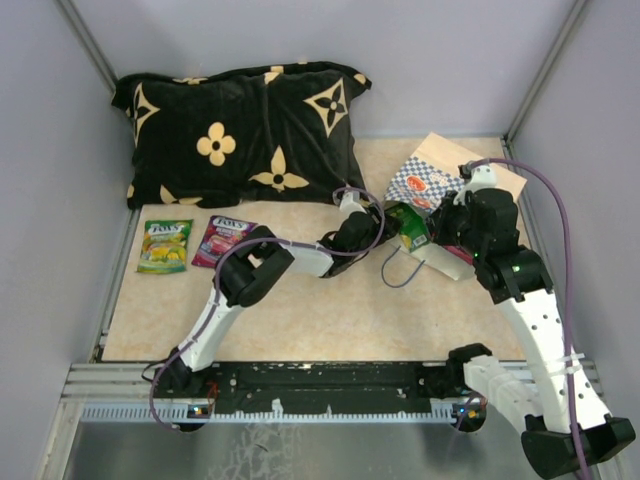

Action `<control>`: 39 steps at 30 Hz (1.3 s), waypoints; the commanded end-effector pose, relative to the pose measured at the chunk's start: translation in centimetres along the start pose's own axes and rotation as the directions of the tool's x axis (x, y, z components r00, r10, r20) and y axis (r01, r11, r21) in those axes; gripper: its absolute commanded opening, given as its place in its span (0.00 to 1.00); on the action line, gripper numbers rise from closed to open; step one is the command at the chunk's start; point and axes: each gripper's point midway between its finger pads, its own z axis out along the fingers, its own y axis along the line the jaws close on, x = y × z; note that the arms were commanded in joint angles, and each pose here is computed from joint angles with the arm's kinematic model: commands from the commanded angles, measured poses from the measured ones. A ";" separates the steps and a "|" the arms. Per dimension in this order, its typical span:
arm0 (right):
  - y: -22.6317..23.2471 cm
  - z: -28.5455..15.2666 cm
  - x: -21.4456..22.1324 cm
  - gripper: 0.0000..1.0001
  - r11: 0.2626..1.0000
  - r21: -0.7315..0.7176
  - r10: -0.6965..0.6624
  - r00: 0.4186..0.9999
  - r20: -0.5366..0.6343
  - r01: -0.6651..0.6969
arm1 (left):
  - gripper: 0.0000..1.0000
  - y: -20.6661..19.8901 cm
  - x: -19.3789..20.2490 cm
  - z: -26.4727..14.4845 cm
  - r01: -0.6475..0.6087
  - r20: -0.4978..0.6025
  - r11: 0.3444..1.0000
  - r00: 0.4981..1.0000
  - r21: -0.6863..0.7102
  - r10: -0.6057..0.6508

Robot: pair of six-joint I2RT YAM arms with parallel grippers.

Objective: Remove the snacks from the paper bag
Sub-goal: Take out the snack from the paper bag, then place the snack at the center of the board.

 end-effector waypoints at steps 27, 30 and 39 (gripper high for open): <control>1.0 -1.4 -3.2 0.00 0.999 -0.026 -0.031 0.994 0.108 0.034 | 0.00 -1.9 -3.8 -4.2 -0.212 0.136 0.977 0.968 -0.009 0.212; 1.1 -1.3 -3.2 0.00 0.999 -0.032 -0.029 0.993 0.112 0.032 | 0.00 -2.7 -4.4 -7.3 -0.302 0.138 0.953 0.944 -0.003 0.299; 1.5 -0.6 -2.9 0.00 0.998 -0.059 -0.014 0.993 0.113 0.020 | 0.00 2.9 -6.9 -20.6 -0.509 -0.015 0.832 0.855 -0.223 0.519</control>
